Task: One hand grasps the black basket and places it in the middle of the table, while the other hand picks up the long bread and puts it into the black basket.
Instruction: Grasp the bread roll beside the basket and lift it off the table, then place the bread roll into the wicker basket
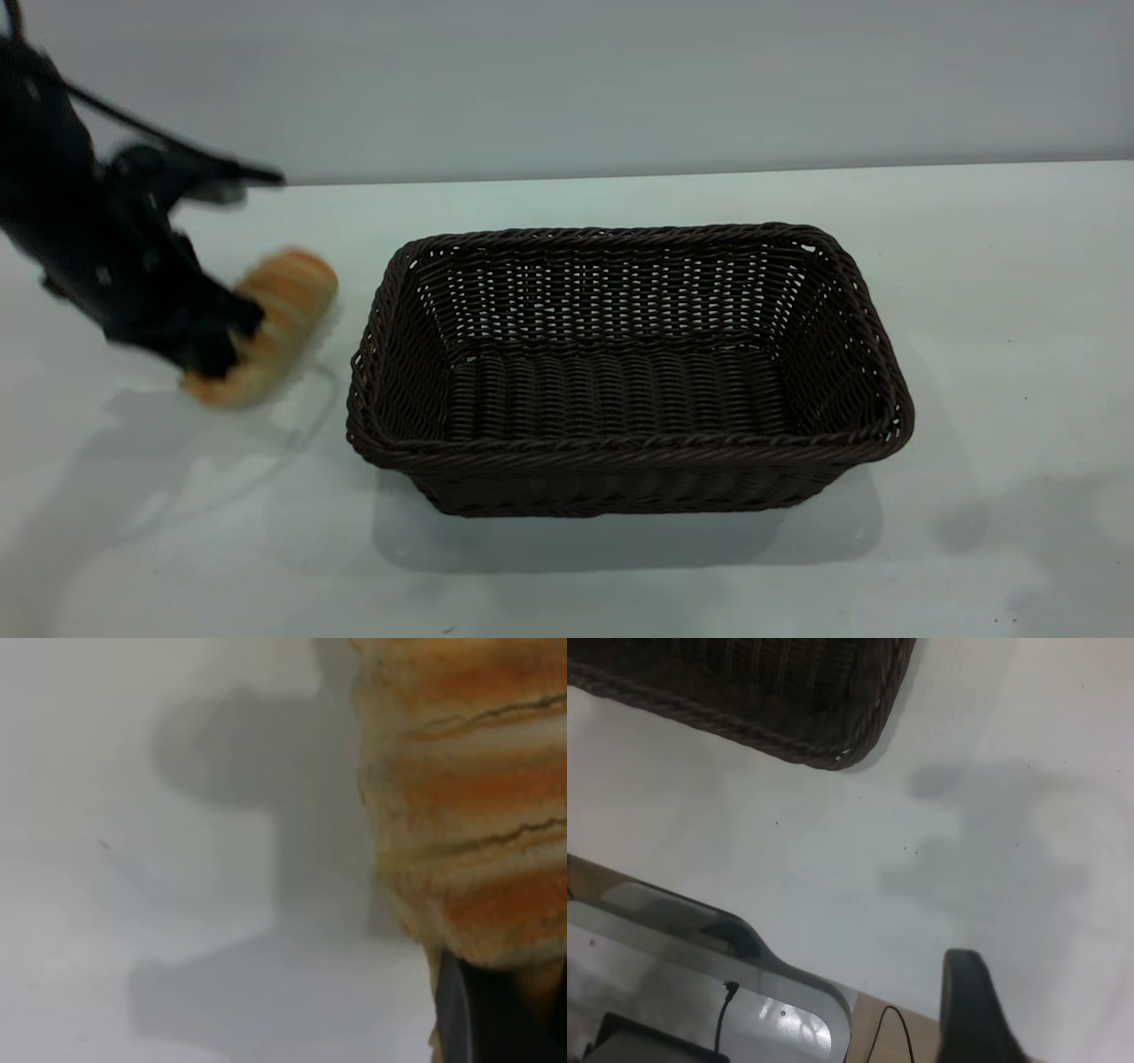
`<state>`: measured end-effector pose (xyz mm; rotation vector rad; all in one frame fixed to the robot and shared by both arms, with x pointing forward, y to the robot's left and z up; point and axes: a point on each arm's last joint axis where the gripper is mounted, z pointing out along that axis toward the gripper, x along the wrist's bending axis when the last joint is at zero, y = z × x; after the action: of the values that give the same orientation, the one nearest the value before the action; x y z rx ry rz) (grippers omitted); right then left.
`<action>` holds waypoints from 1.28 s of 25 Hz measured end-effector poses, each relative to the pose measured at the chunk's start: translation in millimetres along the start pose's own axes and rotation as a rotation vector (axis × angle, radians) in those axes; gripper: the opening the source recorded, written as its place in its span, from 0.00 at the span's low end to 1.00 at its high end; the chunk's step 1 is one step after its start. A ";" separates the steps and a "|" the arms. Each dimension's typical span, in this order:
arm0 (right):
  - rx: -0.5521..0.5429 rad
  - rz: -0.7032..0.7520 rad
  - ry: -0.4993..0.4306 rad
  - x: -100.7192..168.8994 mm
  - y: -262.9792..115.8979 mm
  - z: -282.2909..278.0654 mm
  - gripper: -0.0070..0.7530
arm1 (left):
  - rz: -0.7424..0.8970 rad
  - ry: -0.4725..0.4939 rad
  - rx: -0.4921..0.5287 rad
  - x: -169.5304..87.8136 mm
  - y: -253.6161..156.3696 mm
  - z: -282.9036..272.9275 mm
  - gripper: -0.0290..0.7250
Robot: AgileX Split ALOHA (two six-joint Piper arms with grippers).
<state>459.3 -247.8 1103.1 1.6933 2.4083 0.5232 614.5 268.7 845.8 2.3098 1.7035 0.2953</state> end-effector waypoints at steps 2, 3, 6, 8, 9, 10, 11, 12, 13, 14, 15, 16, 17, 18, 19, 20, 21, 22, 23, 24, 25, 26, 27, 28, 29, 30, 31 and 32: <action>0.000 0.000 0.000 0.0 0.0 0.0 0.61 | 0.006 0.001 -0.042 0.3 12.6 -26.4 0.14; 0.000 0.000 0.000 0.0 0.0 0.0 0.61 | 0.010 0.001 -0.068 -0.3 19.2 -41.7 0.14; 0.000 -0.001 0.000 0.0 0.0 0.0 0.61 | 0.029 -0.015 -0.122 -10.4 32.7 -78.9 0.14; 0.000 -0.001 0.000 0.0 0.0 0.0 0.61 | 0.080 -0.039 -0.125 -27.6 36.6 -92.7 0.14; 0.000 -0.001 0.000 0.0 0.0 0.0 0.61 | 0.117 -0.054 -0.125 -39.8 37.9 -96.6 0.14; 0.000 -0.001 0.000 0.0 0.0 0.0 0.61 | 0.160 -0.071 -0.118 -53.6 38.3 -98.1 0.14; 0.000 -0.001 -0.001 -0.1 0.0 0.0 0.61 | 0.200 -0.086 -0.107 -65.9 37.9 -97.9 0.14; 0.000 -0.001 -0.001 -0.1 0.0 0.0 0.61 | 0.243 -0.103 -0.101 -81.1 37.5 -97.9 0.14; 0.000 -0.001 0.000 0.0 0.0 0.0 0.61 | 0.284 -0.119 -0.099 -95.9 37.0 -98.2 0.14; 0.000 -0.001 0.000 0.0 0.0 0.0 0.61 | 0.321 -0.133 -0.097 -110.2 36.0 -98.3 0.14; 0.000 -0.001 0.000 0.0 0.0 0.0 0.61 | 0.350 -0.144 -0.097 -121.1 35.0 -98.8 0.14; 0.000 -0.001 0.000 0.0 0.0 0.0 0.61 | 0.379 -0.157 -0.097 -133.1 33.5 -99.1 0.14; 0.000 -0.001 -0.001 -0.1 0.0 0.0 0.61 | 0.403 -0.167 -0.095 -143.1 32.0 -98.1 0.14; 0.000 -0.001 -0.001 -0.1 0.0 0.0 0.61 | 0.418 -0.173 -0.095 -149.9 31.0 -96.0 0.13; 0.000 -0.001 -0.001 -0.1 0.0 0.0 0.61 | 0.431 -0.178 -0.098 -156.5 30.2 -94.0 0.13; 0.000 -0.001 -0.001 -0.1 0.0 0.0 0.61 | 0.439 -0.182 -0.096 -161.8 29.1 -90.6 0.13; 0.000 -0.001 -0.001 -0.1 0.0 0.0 0.61 | 0.441 -0.184 -0.099 -166.5 28.5 -87.4 0.13; 0.000 -0.001 -0.001 -0.1 0.0 0.0 0.61 | 0.439 -0.186 -0.100 -169.7 28.2 -84.3 0.14; 0.000 -0.001 -0.001 -0.1 0.0 0.0 0.61 | 0.440 -0.188 -0.101 -173.0 27.7 -82.4 0.14; 0.000 -0.001 -0.001 -0.1 0.0 0.0 0.61 | 0.442 -0.189 -0.101 -175.5 27.4 -80.3 0.15; 0.000 -0.001 -0.001 -0.1 0.0 0.0 0.61 | 0.443 -0.189 -0.103 -176.7 27.4 -78.3 0.18; 0.000 -0.001 -0.001 -0.1 0.0 0.0 0.61 | 0.441 -0.188 -0.107 -177.2 27.8 -77.7 0.21; -0.001 -0.001 -0.001 -0.1 0.1 0.0 0.61 | 0.443 -0.189 -0.107 -177.9 27.8 -77.5 0.26; -0.002 -0.001 -0.001 -0.1 0.2 0.0 0.61 | 0.444 -0.187 -0.111 -178.0 28.8 -77.9 0.33; -0.003 -0.001 -0.002 -0.1 0.2 0.0 0.61 | 0.444 -0.186 -0.116 -178.0 29.3 -78.0 0.41; -0.004 -0.001 -0.002 -0.2 0.3 0.0 0.61 | 0.442 -0.186 -0.117 -178.0 29.5 -78.0 0.49; -0.005 -0.001 -0.002 -0.2 0.4 0.0 0.61 | 0.440 -0.186 -0.117 -178.0 29.5 -78.0 0.57; -0.007 -0.001 -0.002 -0.2 0.7 0.0 0.61 | 0.440 -0.186 -0.117 -178.0 29.5 -78.0 0.65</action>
<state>459.9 -247.8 1103.3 1.6889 2.4029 0.5296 564.7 96.9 927.1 2.5121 1.0541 0.2431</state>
